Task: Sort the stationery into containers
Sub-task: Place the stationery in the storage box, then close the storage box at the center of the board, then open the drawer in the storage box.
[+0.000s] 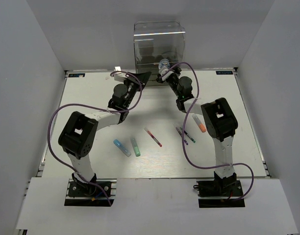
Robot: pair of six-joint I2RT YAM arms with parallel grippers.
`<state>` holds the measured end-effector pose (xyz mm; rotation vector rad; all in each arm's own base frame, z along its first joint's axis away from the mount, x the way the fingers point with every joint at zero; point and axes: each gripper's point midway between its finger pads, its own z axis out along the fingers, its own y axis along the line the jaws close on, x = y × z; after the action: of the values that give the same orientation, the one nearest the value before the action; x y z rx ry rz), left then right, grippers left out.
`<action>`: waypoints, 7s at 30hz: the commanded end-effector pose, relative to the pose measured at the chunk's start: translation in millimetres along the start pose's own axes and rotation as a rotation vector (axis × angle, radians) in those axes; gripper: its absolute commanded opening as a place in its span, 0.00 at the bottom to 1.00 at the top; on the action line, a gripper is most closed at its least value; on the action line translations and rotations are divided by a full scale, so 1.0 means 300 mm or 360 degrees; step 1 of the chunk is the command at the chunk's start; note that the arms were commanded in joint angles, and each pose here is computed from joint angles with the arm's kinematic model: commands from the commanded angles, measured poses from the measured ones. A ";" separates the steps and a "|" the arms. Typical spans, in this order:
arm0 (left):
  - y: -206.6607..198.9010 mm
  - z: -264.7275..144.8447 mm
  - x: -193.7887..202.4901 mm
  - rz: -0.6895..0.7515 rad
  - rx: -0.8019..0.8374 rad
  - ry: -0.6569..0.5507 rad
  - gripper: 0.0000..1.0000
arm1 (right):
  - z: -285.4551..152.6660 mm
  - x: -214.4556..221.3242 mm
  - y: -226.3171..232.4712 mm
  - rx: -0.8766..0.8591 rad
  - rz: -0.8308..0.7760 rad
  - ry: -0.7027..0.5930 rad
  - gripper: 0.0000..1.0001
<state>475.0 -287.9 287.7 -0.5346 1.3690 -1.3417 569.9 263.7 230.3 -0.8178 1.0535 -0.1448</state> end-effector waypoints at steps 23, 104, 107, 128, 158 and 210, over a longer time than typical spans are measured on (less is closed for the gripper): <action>0.252 0.223 -0.022 0.0215 -0.0409 -0.0100 0.38 | -0.006 -0.297 -0.266 0.0328 -0.0058 -0.0372 0.00; -0.211 0.276 -0.238 0.0171 0.0146 -0.0426 0.48 | 0.164 0.008 -0.138 0.0278 0.0455 0.0049 0.00; -0.211 0.276 -0.238 0.0171 0.0146 -0.0426 0.48 | 0.166 0.019 -0.122 0.0259 0.0492 0.0077 0.00; -0.180 0.260 -0.225 0.0176 0.0118 -0.0412 0.48 | -0.045 -0.160 -0.025 -0.0159 0.0545 -0.0145 0.90; 0.290 0.080 0.087 0.0094 -0.0396 0.0063 0.54 | -0.570 -0.136 0.145 -0.0642 0.0809 0.0204 0.48; 0.608 0.308 0.113 -0.0305 -0.0544 -0.0175 0.25 | -0.702 -0.051 0.126 -0.0670 0.0919 0.0364 0.31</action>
<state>599.4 -326.1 123.8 -0.9109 1.5713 -1.2308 382.3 186.0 148.8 -0.8416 1.5864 0.5027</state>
